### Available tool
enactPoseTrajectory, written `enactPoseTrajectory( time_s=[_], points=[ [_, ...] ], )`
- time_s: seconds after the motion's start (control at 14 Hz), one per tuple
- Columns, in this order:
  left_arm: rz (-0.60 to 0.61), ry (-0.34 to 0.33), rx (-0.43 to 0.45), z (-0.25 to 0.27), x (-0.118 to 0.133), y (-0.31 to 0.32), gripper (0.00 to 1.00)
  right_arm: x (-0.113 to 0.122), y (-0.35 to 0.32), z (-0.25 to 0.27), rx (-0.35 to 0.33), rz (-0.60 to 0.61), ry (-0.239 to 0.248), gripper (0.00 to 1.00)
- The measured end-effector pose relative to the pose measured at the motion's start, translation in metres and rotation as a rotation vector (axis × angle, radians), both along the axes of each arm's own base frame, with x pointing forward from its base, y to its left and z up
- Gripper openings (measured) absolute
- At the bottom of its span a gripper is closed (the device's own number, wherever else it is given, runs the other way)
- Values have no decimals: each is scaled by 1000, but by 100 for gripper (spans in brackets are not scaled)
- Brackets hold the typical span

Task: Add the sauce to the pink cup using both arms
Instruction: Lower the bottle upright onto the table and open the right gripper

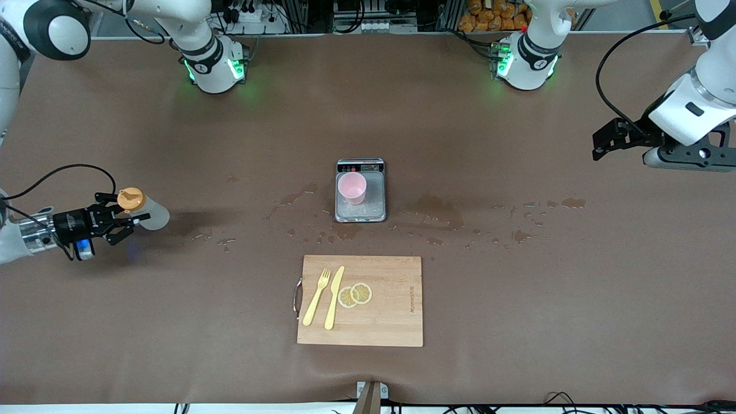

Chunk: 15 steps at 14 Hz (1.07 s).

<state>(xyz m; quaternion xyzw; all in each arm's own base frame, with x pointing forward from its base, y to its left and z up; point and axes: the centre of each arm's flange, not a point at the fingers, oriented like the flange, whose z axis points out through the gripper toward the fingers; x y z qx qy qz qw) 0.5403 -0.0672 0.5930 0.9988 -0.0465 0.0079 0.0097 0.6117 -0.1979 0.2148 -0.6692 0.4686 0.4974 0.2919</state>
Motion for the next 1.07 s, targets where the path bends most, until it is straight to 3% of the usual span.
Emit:
enactPoseTrajectory(
  time_s=[0.57, 1.07],
  points=[
    [-9, 0, 0, 0, -1, -5, 100, -23, -11, -75, 120, 2, -22, 36],
    [-29, 0, 2, 0, -5, -30, 100, -27, -10, -97, 134, -4, -25, 37]
  ],
)
